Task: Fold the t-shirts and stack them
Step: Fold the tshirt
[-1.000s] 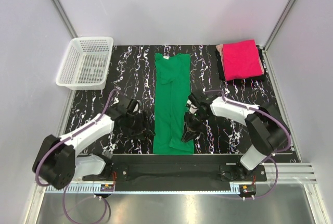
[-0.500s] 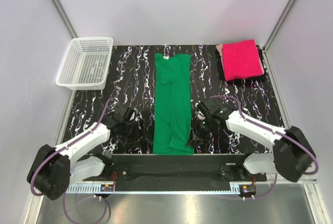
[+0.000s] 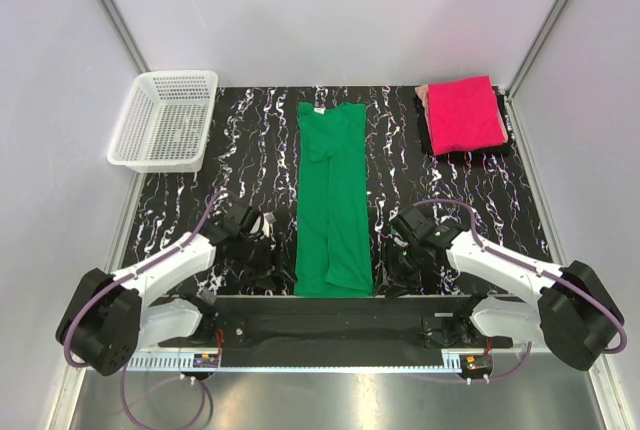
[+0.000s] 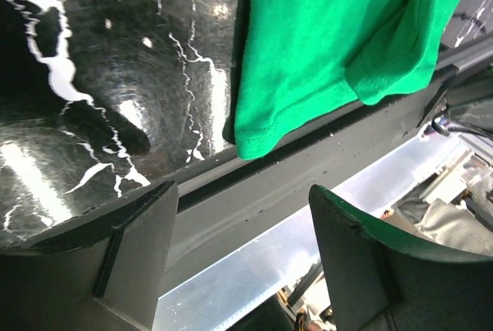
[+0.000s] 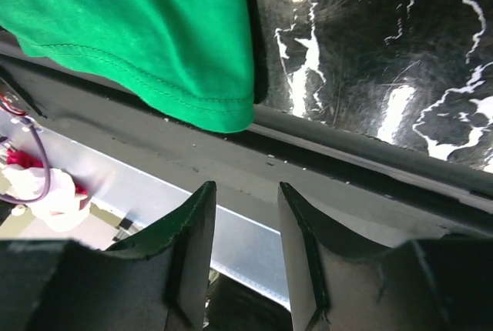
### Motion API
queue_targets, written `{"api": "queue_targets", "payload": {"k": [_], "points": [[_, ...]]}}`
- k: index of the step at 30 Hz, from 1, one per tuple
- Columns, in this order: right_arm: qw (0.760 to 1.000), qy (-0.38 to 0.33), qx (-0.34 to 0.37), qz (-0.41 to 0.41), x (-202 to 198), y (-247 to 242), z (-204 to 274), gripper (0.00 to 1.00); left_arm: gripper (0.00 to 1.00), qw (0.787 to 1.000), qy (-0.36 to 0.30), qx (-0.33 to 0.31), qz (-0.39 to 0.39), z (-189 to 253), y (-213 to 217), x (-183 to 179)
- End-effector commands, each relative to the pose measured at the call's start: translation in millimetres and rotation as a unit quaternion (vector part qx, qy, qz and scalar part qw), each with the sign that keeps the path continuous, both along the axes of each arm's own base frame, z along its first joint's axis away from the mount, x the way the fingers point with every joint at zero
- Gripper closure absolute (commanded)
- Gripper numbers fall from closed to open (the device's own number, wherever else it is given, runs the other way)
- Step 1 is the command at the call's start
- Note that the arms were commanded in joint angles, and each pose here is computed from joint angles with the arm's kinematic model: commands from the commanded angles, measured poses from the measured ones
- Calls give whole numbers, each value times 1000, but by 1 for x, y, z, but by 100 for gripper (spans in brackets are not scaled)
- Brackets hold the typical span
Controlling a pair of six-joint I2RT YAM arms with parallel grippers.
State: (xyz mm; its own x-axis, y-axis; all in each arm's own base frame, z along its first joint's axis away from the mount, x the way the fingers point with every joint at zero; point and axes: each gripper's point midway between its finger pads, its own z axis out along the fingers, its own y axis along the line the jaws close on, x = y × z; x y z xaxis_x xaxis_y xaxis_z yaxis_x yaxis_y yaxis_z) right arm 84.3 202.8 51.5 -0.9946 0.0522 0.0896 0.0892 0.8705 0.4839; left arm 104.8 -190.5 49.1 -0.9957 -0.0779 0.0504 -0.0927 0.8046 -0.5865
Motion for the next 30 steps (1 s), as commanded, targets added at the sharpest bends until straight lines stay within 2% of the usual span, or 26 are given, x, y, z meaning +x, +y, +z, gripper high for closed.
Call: {"api": "queue_targets", "payload": {"k": [1, 10, 20, 30], "points": [[999, -43, 15, 7, 11, 4, 2, 55, 27, 999, 10, -35, -20, 3, -9, -6], [997, -64, 19, 39, 8, 0, -14, 49, 28, 998, 24, -56, -33, 3, -14, -10], [997, -44, 45, 33, 13, 16, -23, 48, 28, 996, 40, -70, -30, 0, -18, -15], [996, -55, 56, 37, 29, 31, -25, 48, 29, 995, 53, -83, -32, -9, -24, -15]]}}
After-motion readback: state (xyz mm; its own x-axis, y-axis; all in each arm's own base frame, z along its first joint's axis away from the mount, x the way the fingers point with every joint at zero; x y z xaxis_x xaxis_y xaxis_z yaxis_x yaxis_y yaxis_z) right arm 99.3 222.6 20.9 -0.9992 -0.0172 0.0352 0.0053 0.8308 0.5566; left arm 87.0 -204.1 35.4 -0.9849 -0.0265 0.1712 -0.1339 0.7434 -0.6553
